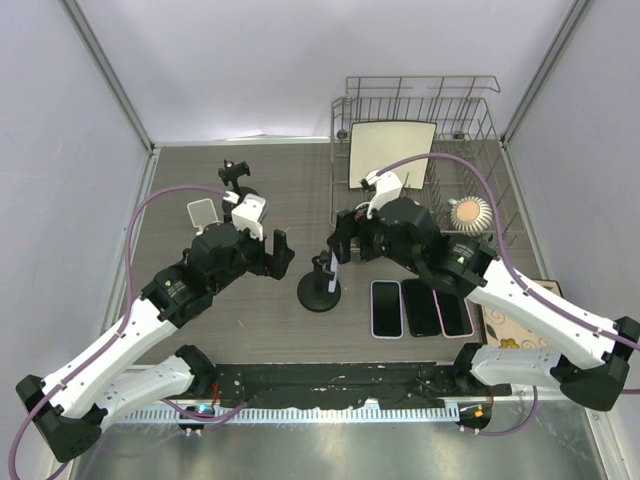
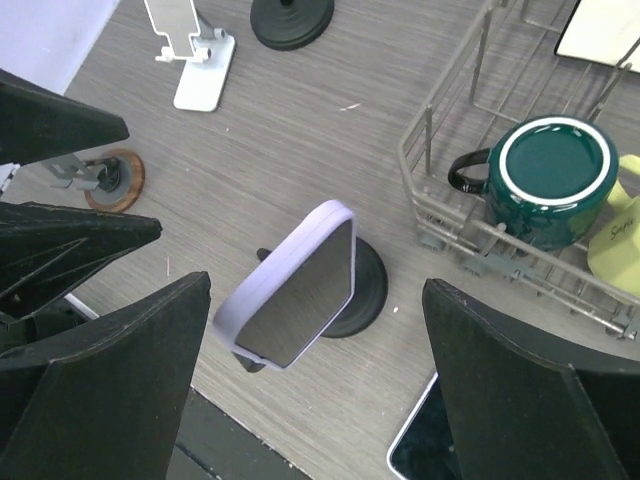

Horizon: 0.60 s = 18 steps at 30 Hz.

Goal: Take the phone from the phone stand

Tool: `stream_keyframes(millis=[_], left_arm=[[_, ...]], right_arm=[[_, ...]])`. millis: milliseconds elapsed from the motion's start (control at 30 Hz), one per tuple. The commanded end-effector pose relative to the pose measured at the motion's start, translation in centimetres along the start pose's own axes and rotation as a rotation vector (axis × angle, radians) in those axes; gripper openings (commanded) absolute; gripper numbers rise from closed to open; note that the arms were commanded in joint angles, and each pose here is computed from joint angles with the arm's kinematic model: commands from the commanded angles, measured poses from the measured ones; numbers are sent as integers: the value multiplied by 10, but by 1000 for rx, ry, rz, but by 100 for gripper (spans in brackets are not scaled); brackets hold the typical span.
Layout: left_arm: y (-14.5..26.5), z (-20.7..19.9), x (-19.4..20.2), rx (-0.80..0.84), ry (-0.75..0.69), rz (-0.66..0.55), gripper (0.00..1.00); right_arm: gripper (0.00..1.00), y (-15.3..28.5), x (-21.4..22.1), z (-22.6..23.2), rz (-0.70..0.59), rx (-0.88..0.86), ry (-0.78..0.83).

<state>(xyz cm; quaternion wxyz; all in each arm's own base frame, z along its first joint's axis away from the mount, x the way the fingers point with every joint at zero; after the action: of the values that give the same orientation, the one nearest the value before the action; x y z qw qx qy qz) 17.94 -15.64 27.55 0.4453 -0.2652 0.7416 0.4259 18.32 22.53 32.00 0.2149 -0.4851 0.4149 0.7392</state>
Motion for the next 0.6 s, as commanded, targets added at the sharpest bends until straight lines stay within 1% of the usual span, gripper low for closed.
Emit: stream_keyframes(millis=[0,33,133,200,267,400,567], left_arm=[[1,-5,-10,63,-28,-78,87],[1,-4,-9,61,-29,-78,87],[1,-3,-7,54,-37,-76,87],[1,-2,-5,51,-41,-72,87],[1,-1,-4,51,-43,-72,87],[3,0,1,55,-46,-70,87],[6,1,4,68,-57,-77,88]], right_arm=[[92,2,-1,9,54,117,-7],[91,5,-6,16,34,141,-3],[90,4,-5,27,41,193,-5],[89,2,-4,25,19,255,-6],[86,-3,-1,24,4,290,-18],[80,-15,1,26,-10,313,-23],[74,-29,8,31,9,312,-11]])
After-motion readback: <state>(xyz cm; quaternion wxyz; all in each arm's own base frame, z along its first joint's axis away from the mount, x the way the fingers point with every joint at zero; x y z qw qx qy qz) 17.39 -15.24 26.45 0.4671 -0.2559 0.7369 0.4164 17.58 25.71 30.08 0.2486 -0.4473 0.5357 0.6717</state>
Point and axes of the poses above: each gripper's point midway between its finger pads, its own y axis back along the fingers, its own z axis along the line the jaws close on, x = y × z, the point moved 7 cm from there along y, back along the fingers, and after that the axes turned 5 degrees about y, right-handed, at the moved point
